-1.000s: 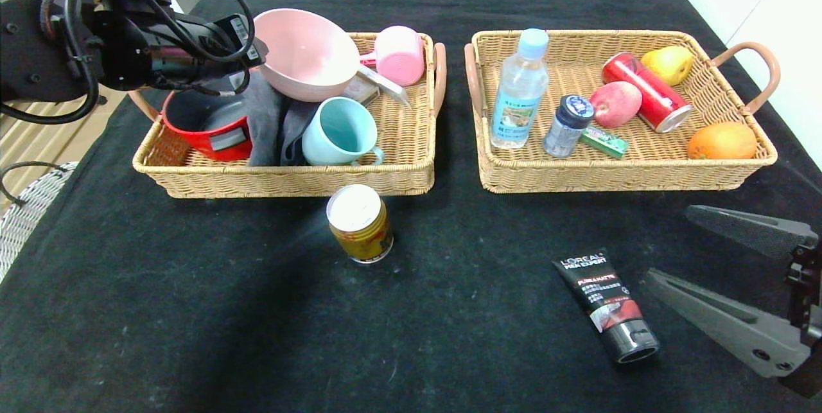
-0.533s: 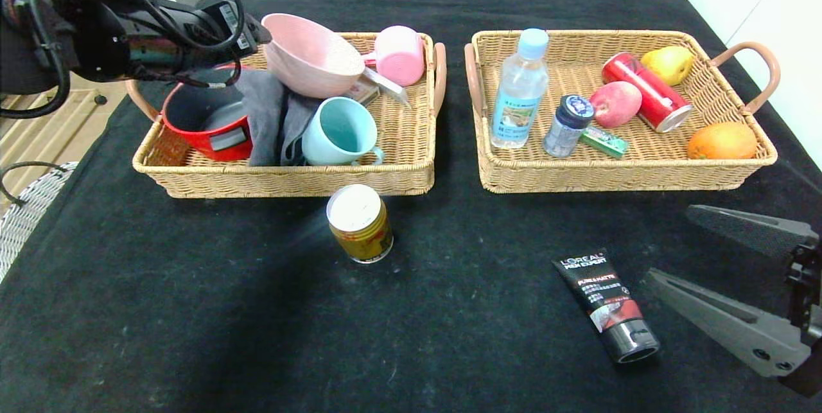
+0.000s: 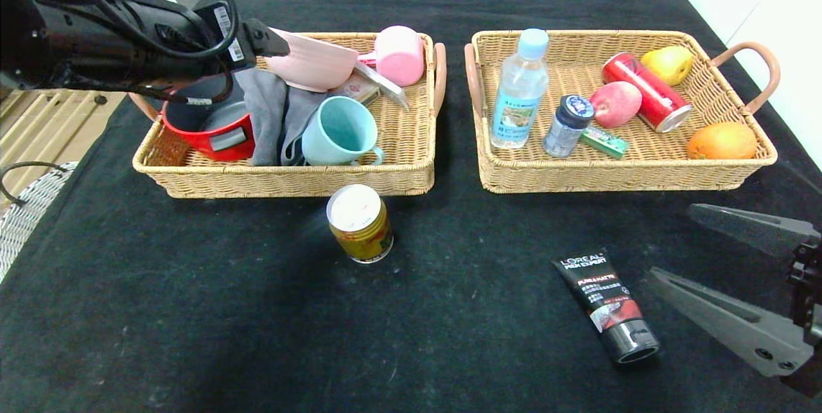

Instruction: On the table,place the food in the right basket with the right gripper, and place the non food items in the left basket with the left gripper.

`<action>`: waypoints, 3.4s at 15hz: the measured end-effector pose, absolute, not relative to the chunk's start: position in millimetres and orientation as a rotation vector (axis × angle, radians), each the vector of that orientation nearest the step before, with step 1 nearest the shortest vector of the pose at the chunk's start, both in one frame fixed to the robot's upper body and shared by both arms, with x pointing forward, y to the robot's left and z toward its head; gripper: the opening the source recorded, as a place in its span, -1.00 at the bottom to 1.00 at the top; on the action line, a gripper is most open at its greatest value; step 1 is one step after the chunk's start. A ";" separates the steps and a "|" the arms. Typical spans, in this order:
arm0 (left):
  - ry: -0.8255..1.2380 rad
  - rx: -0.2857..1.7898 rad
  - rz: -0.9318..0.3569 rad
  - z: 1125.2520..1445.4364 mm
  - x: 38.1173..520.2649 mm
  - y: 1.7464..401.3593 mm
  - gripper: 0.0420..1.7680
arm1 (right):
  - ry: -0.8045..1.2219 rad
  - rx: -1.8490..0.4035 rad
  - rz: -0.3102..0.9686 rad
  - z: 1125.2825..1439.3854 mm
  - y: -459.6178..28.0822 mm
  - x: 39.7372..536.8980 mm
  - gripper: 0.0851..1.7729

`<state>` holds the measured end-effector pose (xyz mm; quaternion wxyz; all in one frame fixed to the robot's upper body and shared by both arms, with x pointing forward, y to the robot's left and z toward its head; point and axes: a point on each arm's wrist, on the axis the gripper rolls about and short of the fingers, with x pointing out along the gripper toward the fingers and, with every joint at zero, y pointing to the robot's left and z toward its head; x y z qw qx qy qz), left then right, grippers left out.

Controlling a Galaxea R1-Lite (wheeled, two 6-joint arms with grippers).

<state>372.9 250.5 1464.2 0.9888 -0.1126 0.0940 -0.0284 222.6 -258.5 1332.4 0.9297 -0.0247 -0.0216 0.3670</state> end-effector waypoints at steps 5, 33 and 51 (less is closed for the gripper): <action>0.374 -0.094 -0.204 1443.0 332.1 225.0 0.88 | -0.049 -0.051 0.748 1333.3 -259.7 221.4 0.93; 0.760 0.134 -0.259 1363.8 357.8 150.4 0.94 | -0.062 -0.050 0.745 1335.0 -260.6 220.5 0.93; 0.766 0.139 -0.269 1362.0 357.7 147.9 0.26 | -0.069 -0.049 0.742 1336.4 -262.5 218.2 0.93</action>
